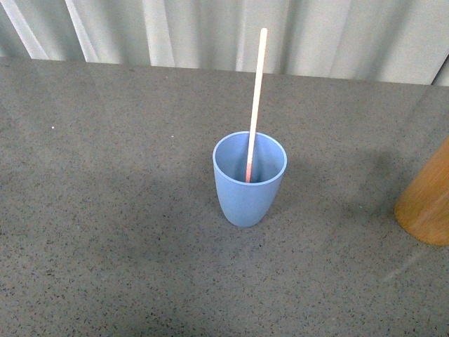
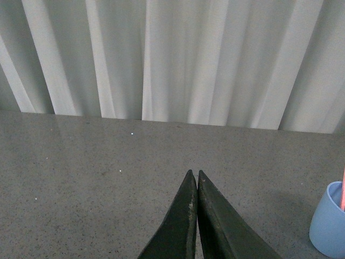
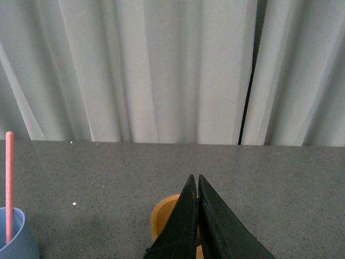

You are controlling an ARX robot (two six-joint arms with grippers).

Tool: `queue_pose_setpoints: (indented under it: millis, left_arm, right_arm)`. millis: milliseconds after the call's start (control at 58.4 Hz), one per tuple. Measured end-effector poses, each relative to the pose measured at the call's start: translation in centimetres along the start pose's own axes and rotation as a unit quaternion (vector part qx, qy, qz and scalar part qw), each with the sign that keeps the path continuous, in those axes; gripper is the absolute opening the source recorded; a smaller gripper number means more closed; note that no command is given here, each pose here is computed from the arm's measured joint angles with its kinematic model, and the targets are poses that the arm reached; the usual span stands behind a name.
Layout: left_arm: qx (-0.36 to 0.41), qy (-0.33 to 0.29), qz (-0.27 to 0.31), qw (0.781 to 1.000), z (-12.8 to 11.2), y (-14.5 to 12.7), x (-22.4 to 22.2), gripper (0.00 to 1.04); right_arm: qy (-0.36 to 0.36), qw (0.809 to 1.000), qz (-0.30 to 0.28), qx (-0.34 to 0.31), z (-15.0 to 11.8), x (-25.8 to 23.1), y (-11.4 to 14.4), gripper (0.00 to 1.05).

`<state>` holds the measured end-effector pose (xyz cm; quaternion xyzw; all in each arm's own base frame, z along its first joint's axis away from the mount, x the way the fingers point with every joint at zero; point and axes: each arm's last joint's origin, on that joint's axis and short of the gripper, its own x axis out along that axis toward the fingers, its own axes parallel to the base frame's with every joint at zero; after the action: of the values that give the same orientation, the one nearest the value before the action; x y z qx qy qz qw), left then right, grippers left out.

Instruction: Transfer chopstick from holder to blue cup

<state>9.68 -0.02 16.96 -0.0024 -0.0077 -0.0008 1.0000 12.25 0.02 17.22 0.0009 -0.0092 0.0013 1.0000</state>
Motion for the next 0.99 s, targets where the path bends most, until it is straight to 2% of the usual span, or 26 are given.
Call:
queue_pose_setpoints:
  millis: [685,770,942,959,993]
  left_arm:
    - [0.0,0.0,0.0,1.0,0.0,0.0,0.0,0.04]
    - [0.0,0.0,0.0,1.0,0.0,0.0,0.0,0.04]
    - [0.0,0.0,0.0,1.0,0.0,0.0,0.0,0.04]
    - [0.0,0.0,0.0,1.0,0.0,0.0,0.0,0.05]
    - [0.0,0.0,0.0,1.0,0.0,0.0,0.0,0.13]
  right_arm:
    - [-0.001,1.0,0.0,0.0,0.0,-1.5,0.0,0.01]
    - [0.017,1.0,0.0,0.0,-0.5,-2.2,0.0,0.01]
    - [0.002,1.0,-0.001,0.0,-0.2,-2.6,0.0,0.01]
    - [0.002,1.0,-0.001,0.0,-0.2,-2.6,0.0,0.01]
    - [0.002,1.0,-0.001,0.0,-0.2,-2.6,0.0,0.03]
